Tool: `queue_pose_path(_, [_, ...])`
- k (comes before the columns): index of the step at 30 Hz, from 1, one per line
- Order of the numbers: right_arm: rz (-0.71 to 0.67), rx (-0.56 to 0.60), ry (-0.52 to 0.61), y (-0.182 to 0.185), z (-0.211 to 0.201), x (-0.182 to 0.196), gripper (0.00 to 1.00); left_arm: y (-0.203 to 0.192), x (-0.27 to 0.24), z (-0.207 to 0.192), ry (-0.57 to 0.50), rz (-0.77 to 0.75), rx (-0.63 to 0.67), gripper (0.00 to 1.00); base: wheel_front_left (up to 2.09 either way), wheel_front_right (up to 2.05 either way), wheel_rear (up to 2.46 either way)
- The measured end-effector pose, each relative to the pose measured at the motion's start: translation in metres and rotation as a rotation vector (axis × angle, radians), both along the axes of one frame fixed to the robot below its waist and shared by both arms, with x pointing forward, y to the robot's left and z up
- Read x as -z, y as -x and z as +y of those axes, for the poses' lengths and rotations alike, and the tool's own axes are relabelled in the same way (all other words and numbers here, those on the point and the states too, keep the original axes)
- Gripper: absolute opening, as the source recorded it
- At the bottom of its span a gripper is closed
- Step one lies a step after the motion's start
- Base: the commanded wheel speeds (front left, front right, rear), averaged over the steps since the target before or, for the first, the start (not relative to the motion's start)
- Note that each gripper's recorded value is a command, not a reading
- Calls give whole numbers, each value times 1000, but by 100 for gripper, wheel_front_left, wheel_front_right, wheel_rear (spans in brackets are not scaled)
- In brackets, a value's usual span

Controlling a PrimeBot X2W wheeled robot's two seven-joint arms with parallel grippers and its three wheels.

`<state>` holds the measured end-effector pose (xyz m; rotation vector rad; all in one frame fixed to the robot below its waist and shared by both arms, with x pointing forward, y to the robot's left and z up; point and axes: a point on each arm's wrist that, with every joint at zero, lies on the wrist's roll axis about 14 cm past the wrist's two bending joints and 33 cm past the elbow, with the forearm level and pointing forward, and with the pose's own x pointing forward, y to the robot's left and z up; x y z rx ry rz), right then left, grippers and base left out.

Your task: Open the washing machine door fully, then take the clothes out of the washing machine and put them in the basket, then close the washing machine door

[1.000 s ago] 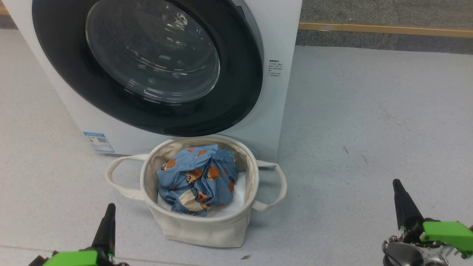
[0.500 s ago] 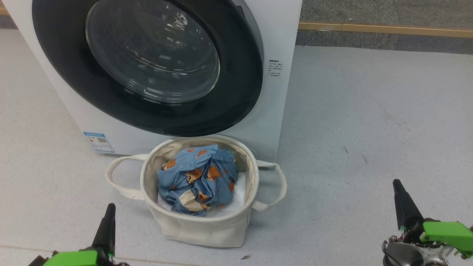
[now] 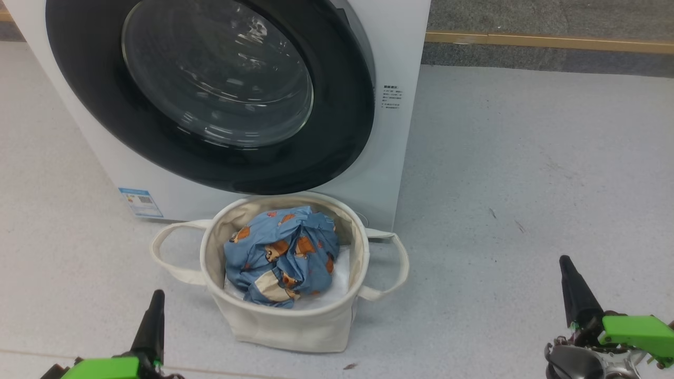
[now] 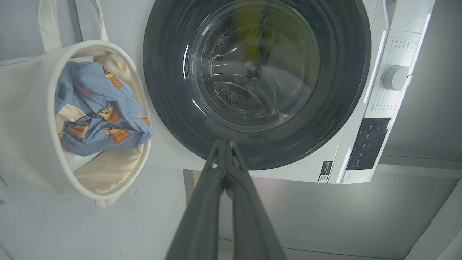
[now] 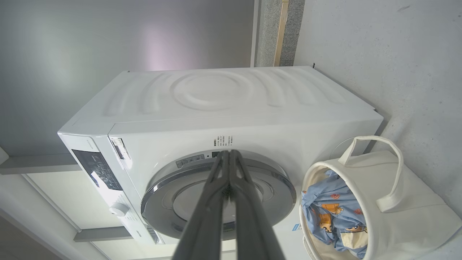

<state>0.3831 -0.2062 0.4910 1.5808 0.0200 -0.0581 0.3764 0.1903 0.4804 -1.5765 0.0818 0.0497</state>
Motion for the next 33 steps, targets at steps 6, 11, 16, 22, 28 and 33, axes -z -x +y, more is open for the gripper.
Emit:
queue_pose_path(6, [0,1,-1,0,0,0,0,0,0,0,0,0,0,0,0,0,0])
queue_pose_path(11, [0,1,-1,0,0,0,0,0,0,0,0,0,0,0,0,0,0])
queue_pose_path(16, [0,3,-2,0,-1,0,0,0,0,0,0,0,0,0,0,0,0])
queue_pose_path(22, [0,1,-2,0,0,0,0,0,0,0,0,0,0,0,0,0,0])
queue_pose_path(28, [0,1,-2,0,0,0,0,0,0,0,0,0,0,0,0,0,0])
queue_pose_path(33, [0,1,-2,0,0,0,0,0,0,0,0,0,0,0,0,0,0])
